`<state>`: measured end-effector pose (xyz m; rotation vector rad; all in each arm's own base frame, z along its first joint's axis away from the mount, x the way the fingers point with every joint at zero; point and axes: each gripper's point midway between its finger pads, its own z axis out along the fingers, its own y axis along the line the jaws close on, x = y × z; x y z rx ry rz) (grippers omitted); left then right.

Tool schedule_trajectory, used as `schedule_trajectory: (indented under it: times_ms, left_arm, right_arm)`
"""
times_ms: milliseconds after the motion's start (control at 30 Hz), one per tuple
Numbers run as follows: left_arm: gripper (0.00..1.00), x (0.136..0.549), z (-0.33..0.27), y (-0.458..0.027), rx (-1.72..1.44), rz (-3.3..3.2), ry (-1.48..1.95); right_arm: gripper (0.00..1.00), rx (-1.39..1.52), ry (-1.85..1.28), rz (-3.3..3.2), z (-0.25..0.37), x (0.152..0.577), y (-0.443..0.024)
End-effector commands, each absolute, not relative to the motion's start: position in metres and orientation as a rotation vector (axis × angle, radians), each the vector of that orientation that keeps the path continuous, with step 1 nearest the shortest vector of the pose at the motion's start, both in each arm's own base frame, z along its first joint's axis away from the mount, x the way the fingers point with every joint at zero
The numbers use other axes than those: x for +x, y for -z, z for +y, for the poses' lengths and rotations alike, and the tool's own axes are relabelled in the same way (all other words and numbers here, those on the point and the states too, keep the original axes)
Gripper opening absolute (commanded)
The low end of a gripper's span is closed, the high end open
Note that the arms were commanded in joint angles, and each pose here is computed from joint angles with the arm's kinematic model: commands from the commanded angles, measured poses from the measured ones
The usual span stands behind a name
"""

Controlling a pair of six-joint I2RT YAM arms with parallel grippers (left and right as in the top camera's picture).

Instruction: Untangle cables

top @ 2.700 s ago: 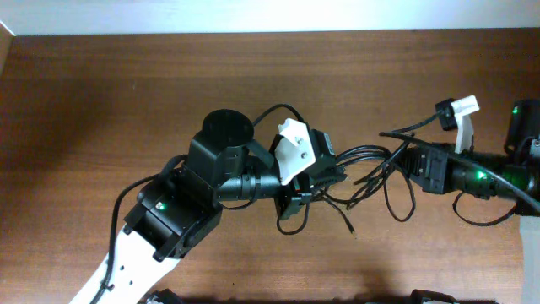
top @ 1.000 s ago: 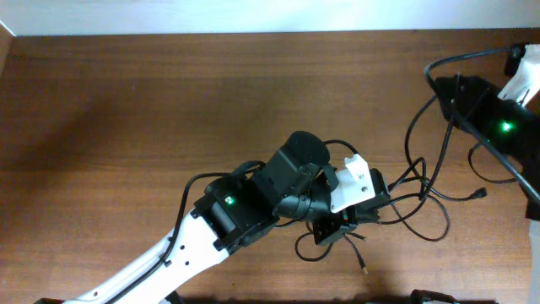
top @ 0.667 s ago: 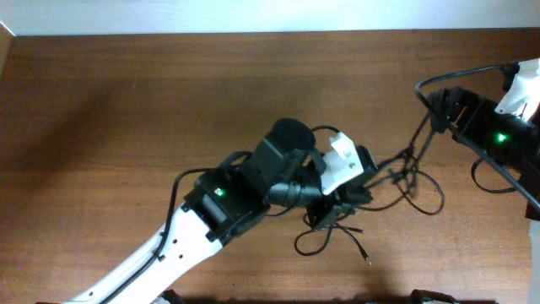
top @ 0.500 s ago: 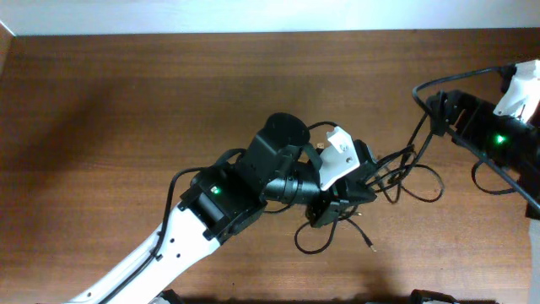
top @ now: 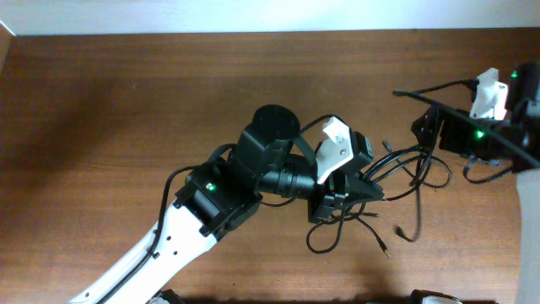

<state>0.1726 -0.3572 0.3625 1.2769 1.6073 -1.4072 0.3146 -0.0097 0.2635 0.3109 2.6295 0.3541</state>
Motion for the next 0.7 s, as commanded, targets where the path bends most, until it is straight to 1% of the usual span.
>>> schedule_trajectory:
  times_ms: [0,67,167,233,467,567,667]
  left_arm:
    - [0.00,0.147,-0.339,-0.398,1.320,1.467,1.467]
    - [0.00,0.152,-0.319,-0.409,1.272,1.476,1.429]
    - [0.00,0.162,-0.290,-0.414,1.185,1.536,1.370]
    - [0.00,0.160,-0.280,-0.421,1.172,1.519,1.361]
    - [0.00,0.156,-0.273,-0.429,1.164,1.492,1.343]
    - [0.00,0.165,-0.266,-0.427,1.130,1.515,1.321]
    - [0.00,0.178,-0.256,-0.423,1.076,1.565,1.293]
  right_arm:
    - [0.99,0.334,-0.272,2.675,-0.026,0.328,-0.246]
    - [0.99,0.339,-0.256,2.680,-0.030,0.339,-0.237]
    - [0.99,0.335,-0.237,2.650,-0.034,0.351,-0.237]
    - [0.99,0.340,-0.194,2.635,-0.040,0.354,-0.238]
    - [0.99,0.370,-0.074,2.641,-0.055,0.352,-0.237]
    - [0.99,0.380,-0.048,2.640,-0.059,0.351,-0.236]
    - [0.99,0.443,-0.021,2.631,-0.076,0.348,-0.236]
